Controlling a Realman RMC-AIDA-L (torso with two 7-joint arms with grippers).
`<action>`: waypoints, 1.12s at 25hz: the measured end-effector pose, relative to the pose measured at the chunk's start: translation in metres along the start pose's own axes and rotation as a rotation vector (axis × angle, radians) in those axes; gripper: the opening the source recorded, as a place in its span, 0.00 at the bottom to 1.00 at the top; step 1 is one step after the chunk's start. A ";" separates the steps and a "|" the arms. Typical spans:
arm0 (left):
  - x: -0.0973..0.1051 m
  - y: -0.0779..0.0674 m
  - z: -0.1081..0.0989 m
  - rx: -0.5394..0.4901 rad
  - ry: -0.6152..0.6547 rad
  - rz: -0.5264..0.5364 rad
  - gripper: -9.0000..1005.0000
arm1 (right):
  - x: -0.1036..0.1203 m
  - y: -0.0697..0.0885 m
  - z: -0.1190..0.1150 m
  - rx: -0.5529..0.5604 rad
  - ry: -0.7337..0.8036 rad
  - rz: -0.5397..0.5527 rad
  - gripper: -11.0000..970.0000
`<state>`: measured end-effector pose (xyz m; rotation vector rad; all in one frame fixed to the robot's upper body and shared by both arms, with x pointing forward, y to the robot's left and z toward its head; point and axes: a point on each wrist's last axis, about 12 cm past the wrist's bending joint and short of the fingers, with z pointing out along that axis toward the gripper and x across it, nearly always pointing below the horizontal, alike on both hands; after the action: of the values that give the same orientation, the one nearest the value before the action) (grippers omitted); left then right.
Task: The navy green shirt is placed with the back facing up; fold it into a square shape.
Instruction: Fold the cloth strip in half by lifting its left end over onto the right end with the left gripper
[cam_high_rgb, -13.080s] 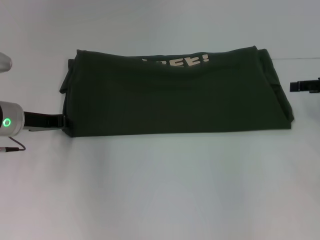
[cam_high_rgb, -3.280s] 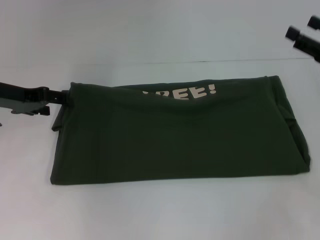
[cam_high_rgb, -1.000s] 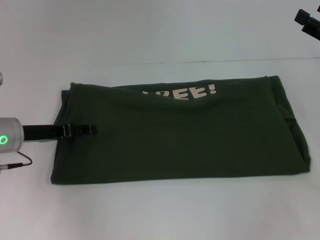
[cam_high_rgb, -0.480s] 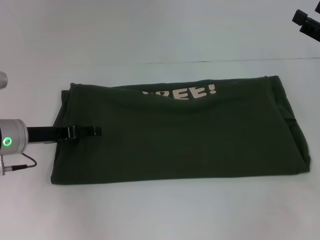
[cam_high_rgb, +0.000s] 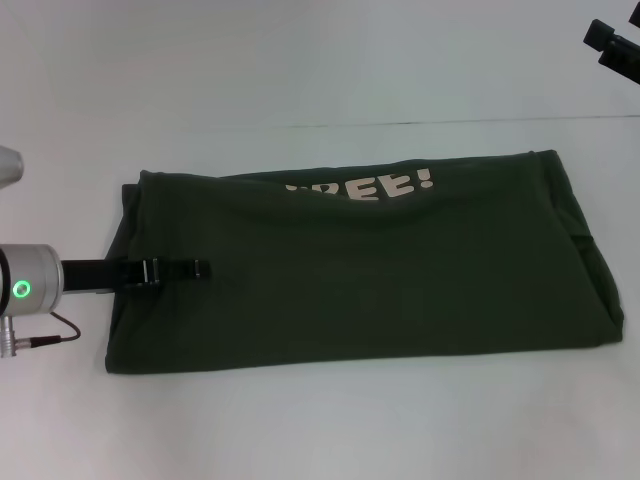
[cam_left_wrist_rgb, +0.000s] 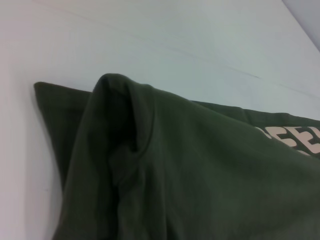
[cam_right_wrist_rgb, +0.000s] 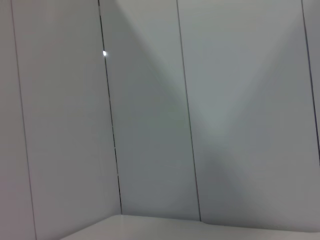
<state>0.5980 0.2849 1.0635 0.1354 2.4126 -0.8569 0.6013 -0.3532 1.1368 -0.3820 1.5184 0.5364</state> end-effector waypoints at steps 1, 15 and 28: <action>0.000 -0.001 0.000 0.006 0.001 0.001 0.84 | 0.000 0.000 0.000 0.000 0.000 0.000 0.85; -0.018 -0.009 -0.026 0.118 -0.067 0.005 0.84 | -0.001 0.000 0.001 0.001 -0.001 -0.003 0.85; -0.038 0.012 -0.062 -0.058 0.050 -0.176 0.84 | -0.004 0.000 0.003 -0.008 -0.007 -0.013 0.85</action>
<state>0.6031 0.3350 1.1169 -0.0794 2.5213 -0.8689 0.6041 -0.3518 1.1408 -0.3954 1.5061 0.5334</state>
